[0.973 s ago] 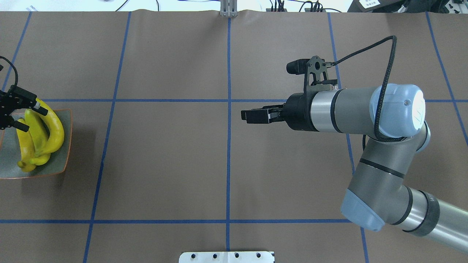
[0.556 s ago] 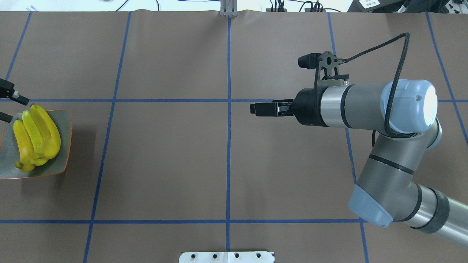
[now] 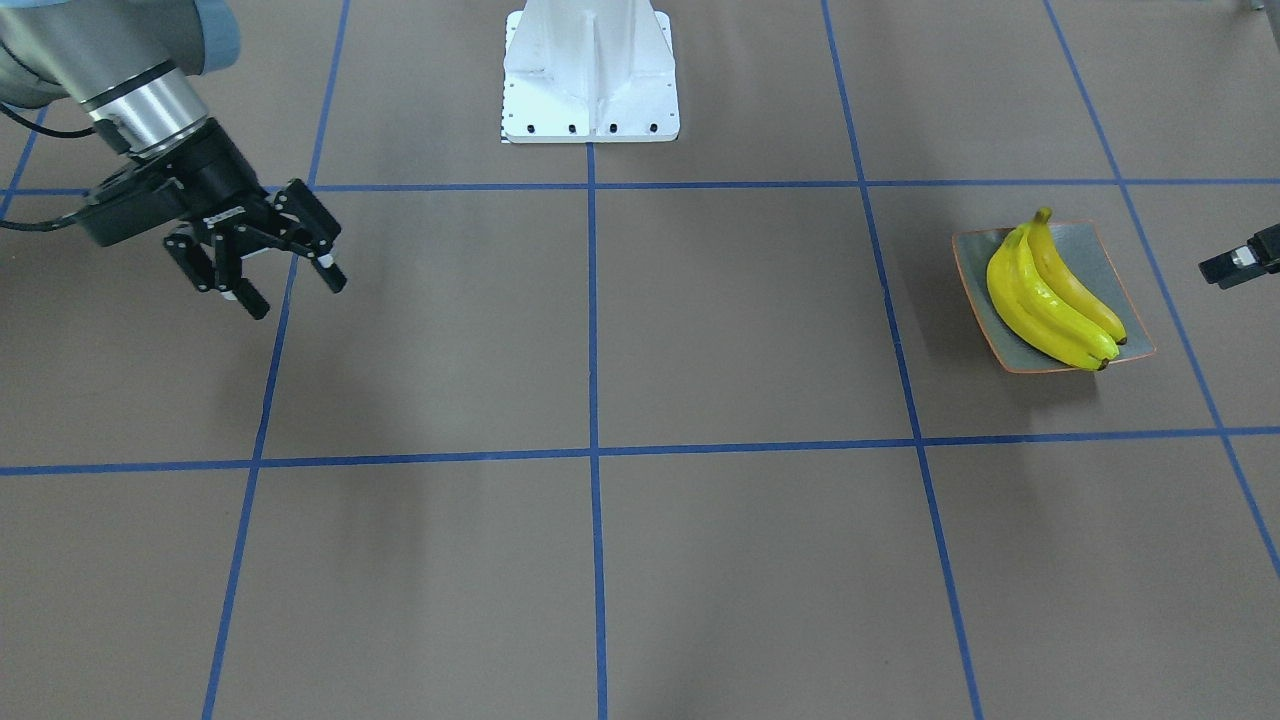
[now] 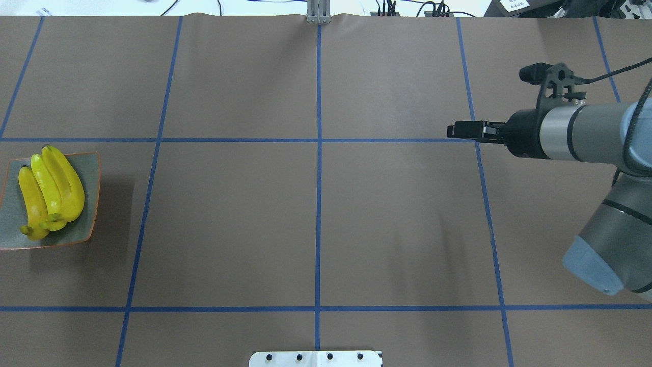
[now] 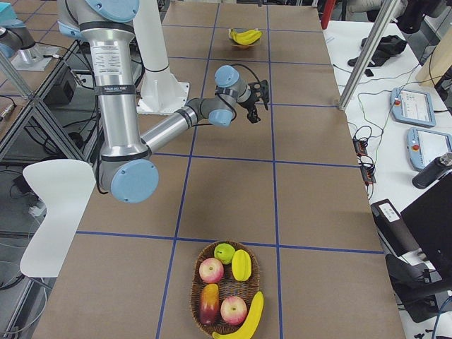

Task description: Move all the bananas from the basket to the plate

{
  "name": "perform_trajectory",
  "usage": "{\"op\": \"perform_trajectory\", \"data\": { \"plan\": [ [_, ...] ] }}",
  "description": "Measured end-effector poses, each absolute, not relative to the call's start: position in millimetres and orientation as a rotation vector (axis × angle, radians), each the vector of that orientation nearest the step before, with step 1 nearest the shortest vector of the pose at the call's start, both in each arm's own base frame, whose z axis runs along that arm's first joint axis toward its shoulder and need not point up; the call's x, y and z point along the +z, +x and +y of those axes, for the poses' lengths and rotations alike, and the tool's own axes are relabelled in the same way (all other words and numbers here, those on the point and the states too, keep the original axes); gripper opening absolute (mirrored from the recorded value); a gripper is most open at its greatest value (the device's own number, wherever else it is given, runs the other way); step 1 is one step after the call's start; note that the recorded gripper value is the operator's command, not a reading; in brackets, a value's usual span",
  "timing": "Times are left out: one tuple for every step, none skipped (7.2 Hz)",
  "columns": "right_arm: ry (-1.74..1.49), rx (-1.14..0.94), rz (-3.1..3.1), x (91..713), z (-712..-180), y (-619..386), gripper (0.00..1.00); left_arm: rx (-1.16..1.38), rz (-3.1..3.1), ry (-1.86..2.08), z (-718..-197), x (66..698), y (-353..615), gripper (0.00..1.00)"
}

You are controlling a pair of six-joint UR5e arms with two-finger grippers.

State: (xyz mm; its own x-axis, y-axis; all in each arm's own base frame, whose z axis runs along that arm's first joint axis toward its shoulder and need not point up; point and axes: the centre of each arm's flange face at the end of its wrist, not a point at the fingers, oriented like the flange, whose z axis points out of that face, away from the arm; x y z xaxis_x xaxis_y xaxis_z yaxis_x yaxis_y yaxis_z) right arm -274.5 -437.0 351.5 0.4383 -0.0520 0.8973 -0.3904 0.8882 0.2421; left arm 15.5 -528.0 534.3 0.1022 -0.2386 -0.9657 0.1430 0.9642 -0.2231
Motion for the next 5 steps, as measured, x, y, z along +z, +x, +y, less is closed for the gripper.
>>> {"op": "perform_trajectory", "data": {
  "plan": [
    [0.442, 0.236, -1.064, 375.9, -439.2, -252.9, 1.0, -0.33, 1.411, -0.01, -530.6, 530.9, 8.6, 0.99],
    [0.436, 0.247, -1.04, 389.4, -440.2, -241.3, 1.0, -0.378, 1.376, 0.053, -532.6, 532.3, 3.9, 0.99],
    [0.434, 0.256, -1.024, 397.7, -441.0, -235.0, 1.0, -0.421, 1.339, 0.118, -535.1, 533.8, 0.0, 0.99],
    [0.437, 0.254, -1.003, 406.9, -443.3, -229.1, 1.0, -0.463, 1.294, 0.195, -540.0, 534.1, -3.4, 0.99],
    [0.45, 0.232, -0.968, 420.7, -446.8, -219.5, 1.0, -0.474, 1.248, 0.271, -544.9, 535.1, -5.0, 0.99]
  ]
}}
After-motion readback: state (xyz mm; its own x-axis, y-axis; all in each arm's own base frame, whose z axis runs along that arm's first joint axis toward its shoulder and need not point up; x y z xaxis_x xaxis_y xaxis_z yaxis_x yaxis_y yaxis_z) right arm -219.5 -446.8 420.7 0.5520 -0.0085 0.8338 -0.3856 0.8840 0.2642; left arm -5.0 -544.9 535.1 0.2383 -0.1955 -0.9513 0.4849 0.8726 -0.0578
